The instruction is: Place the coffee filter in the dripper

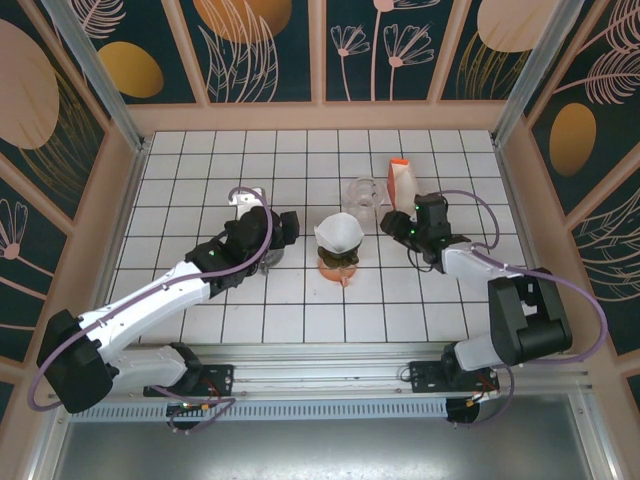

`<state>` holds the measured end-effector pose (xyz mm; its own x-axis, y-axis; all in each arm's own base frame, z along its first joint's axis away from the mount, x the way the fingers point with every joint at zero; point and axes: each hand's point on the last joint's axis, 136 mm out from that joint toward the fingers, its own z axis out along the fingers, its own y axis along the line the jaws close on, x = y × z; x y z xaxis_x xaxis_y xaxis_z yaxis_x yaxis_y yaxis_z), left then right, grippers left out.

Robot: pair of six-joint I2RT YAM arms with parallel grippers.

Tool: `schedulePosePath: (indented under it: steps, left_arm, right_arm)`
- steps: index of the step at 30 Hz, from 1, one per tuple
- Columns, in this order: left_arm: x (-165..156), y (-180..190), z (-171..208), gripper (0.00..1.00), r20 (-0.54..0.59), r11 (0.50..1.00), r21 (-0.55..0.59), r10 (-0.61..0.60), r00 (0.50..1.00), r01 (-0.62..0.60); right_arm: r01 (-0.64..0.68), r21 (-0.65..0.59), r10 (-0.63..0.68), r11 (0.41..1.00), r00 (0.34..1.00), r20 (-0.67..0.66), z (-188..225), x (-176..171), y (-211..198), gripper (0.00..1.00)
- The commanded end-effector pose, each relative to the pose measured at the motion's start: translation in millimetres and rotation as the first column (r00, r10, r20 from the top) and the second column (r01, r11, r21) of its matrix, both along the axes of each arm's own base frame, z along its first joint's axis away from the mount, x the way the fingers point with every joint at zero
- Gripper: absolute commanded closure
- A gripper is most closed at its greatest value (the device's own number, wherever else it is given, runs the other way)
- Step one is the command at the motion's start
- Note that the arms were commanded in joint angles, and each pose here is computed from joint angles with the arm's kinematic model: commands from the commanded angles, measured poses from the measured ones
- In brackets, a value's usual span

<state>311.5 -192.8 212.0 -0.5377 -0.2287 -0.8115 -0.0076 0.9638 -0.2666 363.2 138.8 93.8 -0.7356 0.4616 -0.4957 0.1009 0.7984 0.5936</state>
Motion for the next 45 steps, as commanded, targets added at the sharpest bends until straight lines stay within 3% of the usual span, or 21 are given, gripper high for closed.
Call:
schedulePosePath:
  steps: [1, 11, 27, 33, 38, 45]
  left_arm:
    - [0.1, 2.0, 8.4, 0.01, 0.036, 1.0, -0.005, 0.008, 0.999, -0.008]
    - [3.7, 0.5, 12.3, 0.01, 0.034, 1.0, 0.01, 0.013, 0.999, -0.013]
    - [13.1, -5.2, 19.7, 0.01, 0.045, 1.0, 0.006, -0.017, 0.999, 0.017]
    - [48.7, 6.3, 17.8, 0.01, 0.026, 0.996, -0.081, -0.019, 0.999, 0.021]
    - [86.2, -6.3, 12.8, 0.04, 0.018, 0.989, -0.13, -0.068, 0.997, 0.07]
    - [132.5, -33.1, -9.3, 0.15, -0.012, 0.987, -0.023, -0.159, 0.987, 0.159]
  right_arm:
    - [0.0, 0.059, -0.006, 0.998, 0.995, 0.104, 25.8, 14.1, 14.6, 0.45]
    - [0.195, 0.188, -0.212, 0.962, 0.975, 0.072, 32.4, 49.5, 13.1, 0.4]
    - [0.078, 0.201, -0.091, 0.976, 0.994, 0.059, 19.1, 93.9, 50.9, 0.39]
    - [-0.014, 0.199, -0.001, 0.98, 0.997, 0.074, 20.6, 109.7, 67.6, 0.4]
    - [-0.082, 0.23, 0.067, 0.97, 0.995, 0.073, 17.4, 122.5, 82.7, 0.4]
    - [-0.142, 0.271, 0.123, 0.952, 0.989, 0.086, 19.1, 137.6, 100.3, 0.41]
